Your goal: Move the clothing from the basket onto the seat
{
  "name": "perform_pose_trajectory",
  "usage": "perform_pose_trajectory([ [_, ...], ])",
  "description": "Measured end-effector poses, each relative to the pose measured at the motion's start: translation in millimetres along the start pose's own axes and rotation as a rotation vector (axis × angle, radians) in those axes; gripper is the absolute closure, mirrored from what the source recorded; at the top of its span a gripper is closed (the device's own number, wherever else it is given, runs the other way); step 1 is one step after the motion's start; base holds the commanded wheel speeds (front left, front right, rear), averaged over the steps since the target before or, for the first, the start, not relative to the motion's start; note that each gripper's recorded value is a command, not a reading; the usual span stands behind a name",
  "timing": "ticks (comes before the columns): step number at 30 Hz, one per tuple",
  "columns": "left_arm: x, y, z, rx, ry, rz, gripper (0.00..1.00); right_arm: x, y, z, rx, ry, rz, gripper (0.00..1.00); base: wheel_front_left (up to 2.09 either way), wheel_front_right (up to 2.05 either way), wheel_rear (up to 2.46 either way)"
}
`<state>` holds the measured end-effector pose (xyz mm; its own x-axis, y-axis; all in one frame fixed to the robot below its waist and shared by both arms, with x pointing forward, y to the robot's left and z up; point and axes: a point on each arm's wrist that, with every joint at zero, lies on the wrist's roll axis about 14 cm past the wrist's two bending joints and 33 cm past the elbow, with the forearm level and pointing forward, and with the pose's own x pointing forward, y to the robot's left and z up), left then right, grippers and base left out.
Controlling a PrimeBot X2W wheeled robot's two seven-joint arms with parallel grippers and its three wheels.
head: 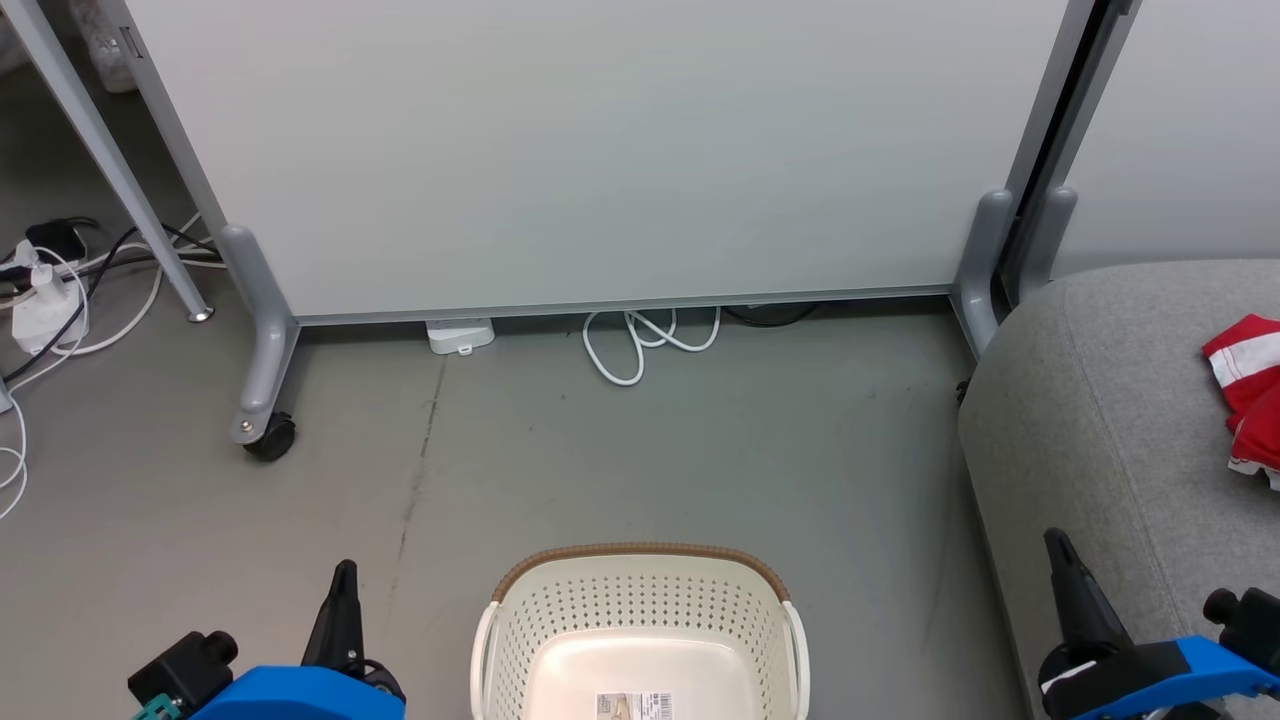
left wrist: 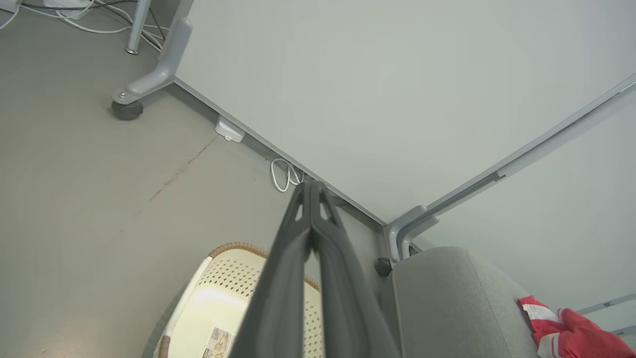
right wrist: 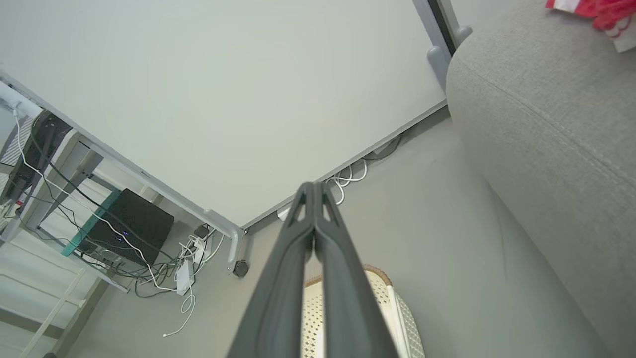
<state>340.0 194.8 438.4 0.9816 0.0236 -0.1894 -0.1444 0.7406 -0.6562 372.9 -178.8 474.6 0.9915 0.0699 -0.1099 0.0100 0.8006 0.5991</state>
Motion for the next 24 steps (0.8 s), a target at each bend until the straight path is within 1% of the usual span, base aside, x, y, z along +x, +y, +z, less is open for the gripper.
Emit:
perform_pose_trajectory([
  [12,7.5,-6.7,12.4,-0.162,-0.022,-0.008,1.00,3.3,0.8,5.8,0.177,-0.015,-0.002,1.00,0.00,0.00,0.00],
  [15,8.4,-7.8,14.0,-0.183,-0.024,-0.010,1.00,3.1,0.2,5.9,0.204,-0.016,-0.005,1.00,0.00,0.00,0.00],
  [16,9.2,-8.4,15.4,-0.208,-0.026,-0.011,1.00,3.4,0.1,6.3,0.227,-0.016,-0.005,1.00,0.00,0.00,0.00],
  [24,12.1,-11.2,20.8,-0.295,-0.034,-0.016,1.00,5.4,1.0,11.0,0.325,-0.031,-0.001,1.00,0.00,0.00,0.00],
])
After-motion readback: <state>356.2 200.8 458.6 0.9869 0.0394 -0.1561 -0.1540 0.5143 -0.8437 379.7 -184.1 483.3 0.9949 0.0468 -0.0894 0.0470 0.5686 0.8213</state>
